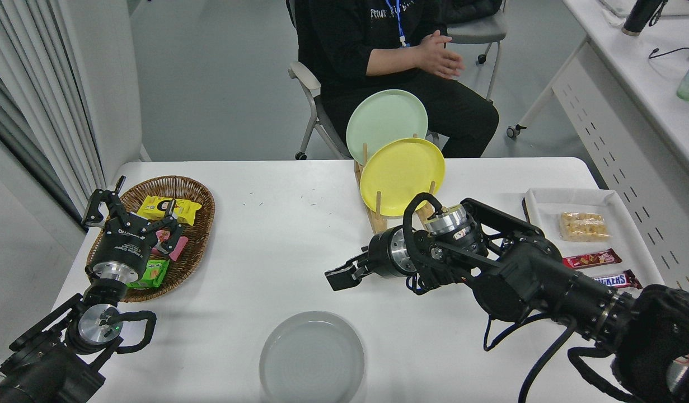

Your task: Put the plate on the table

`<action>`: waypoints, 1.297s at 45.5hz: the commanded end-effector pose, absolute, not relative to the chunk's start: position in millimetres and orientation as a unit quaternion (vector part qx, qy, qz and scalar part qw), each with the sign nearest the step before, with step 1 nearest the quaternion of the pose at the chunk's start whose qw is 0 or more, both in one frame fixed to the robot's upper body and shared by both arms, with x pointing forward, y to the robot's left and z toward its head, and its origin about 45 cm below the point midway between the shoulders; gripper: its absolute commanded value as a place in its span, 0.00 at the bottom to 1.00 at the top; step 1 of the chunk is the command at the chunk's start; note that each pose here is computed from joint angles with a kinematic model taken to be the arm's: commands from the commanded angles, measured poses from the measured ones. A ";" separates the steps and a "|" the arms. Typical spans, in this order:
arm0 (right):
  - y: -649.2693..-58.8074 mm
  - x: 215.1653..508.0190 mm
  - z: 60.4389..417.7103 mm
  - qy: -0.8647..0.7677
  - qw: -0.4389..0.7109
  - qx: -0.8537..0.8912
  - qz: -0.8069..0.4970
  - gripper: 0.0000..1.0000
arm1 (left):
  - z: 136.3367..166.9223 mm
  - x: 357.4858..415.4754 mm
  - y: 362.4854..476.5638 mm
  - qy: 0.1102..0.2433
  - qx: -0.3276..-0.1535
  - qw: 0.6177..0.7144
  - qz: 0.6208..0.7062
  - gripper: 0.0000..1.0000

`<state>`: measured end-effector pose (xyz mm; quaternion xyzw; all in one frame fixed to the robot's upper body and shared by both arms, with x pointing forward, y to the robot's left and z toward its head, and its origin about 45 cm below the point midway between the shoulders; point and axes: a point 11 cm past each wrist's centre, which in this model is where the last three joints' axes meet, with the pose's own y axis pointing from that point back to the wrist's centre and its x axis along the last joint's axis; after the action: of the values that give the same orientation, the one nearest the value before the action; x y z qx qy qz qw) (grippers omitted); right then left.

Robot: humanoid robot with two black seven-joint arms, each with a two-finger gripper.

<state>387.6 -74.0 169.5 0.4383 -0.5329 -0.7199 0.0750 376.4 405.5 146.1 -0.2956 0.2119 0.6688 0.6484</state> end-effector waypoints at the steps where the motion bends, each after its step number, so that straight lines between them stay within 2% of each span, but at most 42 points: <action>1: -78.7 407.5 175.6 -0.540 0.045 0.570 -0.618 0.99 | 146.2 376.4 405.5 0.212 -0.296 0.648 0.669 0.98; 12: -71.1 421.2 195.2 -0.488 0.035 0.755 -0.437 0.99 | 146.2 376.4 405.5 0.212 -0.296 0.648 0.669 0.98; 19: -72.1 422.8 208.6 -0.426 0.012 0.817 -0.389 0.99 | 146.2 376.4 405.5 0.212 -0.296 0.648 0.669 0.98; 28: -101.6 431.8 222.3 -0.399 0.012 0.860 -0.319 0.99 | 145.6 375.9 405.7 0.212 -0.295 0.648 0.669 0.98; 38: -150.9 439.0 230.9 -0.392 -0.014 0.870 -0.298 0.99 | 146.2 376.4 405.5 0.212 -0.296 0.648 0.669 0.98; 59: -256.5 460.7 251.2 -0.503 -0.137 0.810 -0.268 0.99 | 146.2 376.4 405.5 0.212 -0.296 0.648 0.669 0.98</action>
<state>454.0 -198.7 238.7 0.8390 -0.4530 -0.2918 -0.0761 376.3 405.6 146.1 -0.2957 0.2120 0.6688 0.6483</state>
